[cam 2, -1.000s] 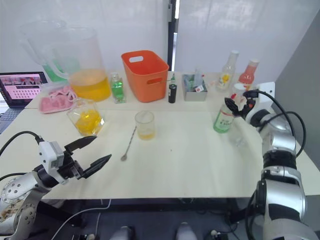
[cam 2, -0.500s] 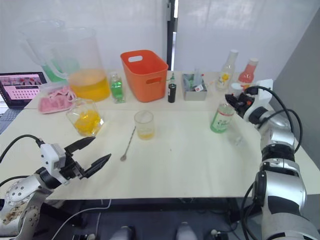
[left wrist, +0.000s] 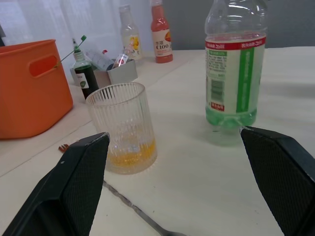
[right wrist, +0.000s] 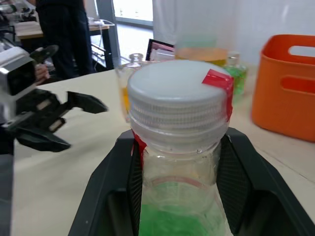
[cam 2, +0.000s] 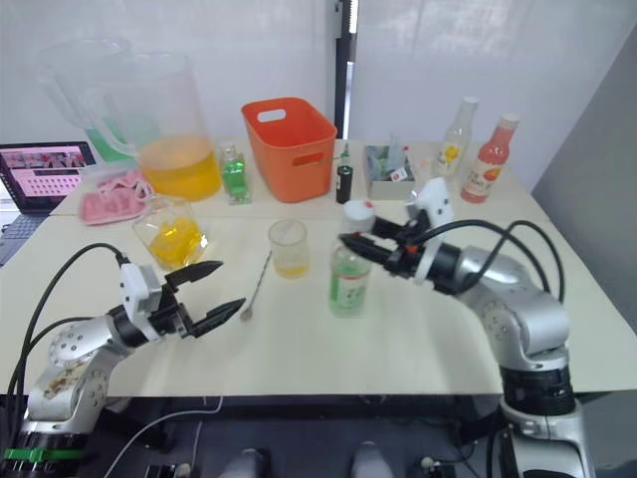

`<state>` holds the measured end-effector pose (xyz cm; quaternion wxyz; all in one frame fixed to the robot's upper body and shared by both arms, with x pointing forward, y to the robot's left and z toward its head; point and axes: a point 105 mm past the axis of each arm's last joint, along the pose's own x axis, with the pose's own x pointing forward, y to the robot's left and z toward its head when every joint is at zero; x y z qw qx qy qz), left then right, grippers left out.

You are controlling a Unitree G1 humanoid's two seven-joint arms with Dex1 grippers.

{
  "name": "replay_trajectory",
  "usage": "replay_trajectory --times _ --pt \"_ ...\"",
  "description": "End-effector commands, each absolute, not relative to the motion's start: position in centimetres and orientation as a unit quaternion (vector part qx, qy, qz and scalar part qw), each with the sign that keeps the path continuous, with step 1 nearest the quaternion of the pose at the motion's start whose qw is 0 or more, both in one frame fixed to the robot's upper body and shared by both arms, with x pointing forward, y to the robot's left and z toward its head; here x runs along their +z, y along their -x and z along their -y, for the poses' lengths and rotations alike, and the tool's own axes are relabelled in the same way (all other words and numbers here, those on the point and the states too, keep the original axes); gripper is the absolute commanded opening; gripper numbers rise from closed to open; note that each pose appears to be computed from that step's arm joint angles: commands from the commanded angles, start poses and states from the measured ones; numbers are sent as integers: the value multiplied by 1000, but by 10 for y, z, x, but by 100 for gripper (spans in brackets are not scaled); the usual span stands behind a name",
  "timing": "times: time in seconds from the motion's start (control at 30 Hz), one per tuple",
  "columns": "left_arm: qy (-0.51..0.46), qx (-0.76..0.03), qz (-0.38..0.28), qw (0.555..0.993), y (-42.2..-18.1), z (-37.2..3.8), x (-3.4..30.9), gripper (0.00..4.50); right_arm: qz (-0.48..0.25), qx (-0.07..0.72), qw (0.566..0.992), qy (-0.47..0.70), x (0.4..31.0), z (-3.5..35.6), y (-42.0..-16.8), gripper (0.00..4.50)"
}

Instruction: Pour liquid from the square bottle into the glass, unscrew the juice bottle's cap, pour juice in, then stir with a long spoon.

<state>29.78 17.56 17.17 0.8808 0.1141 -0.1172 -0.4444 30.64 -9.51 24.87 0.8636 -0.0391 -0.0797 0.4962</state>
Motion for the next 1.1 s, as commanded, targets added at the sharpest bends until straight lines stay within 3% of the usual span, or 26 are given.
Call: replay_trajectory --times 0.03,0.3,0.6,0.67,0.87,1.1 --pt "-125 -461 130 869 -299 -172 183 450 115 490 863 40 265 79 -298 151" --pt "-134 -500 119 847 -294 -170 195 450 92 476 874 15 251 54 -293 151" --pt "-163 -496 101 847 -291 -189 196 450 48 447 893 37 219 52 -301 151" --pt "-169 -493 95 848 -291 -194 195 450 49 450 891 37 218 52 -300 253" --pt "-169 -484 97 853 -290 -198 197 450 39 493 867 52 220 71 -291 448" --pt "-162 -488 92 853 -286 -199 196 450 6 576 813 86 223 102 -282 448"
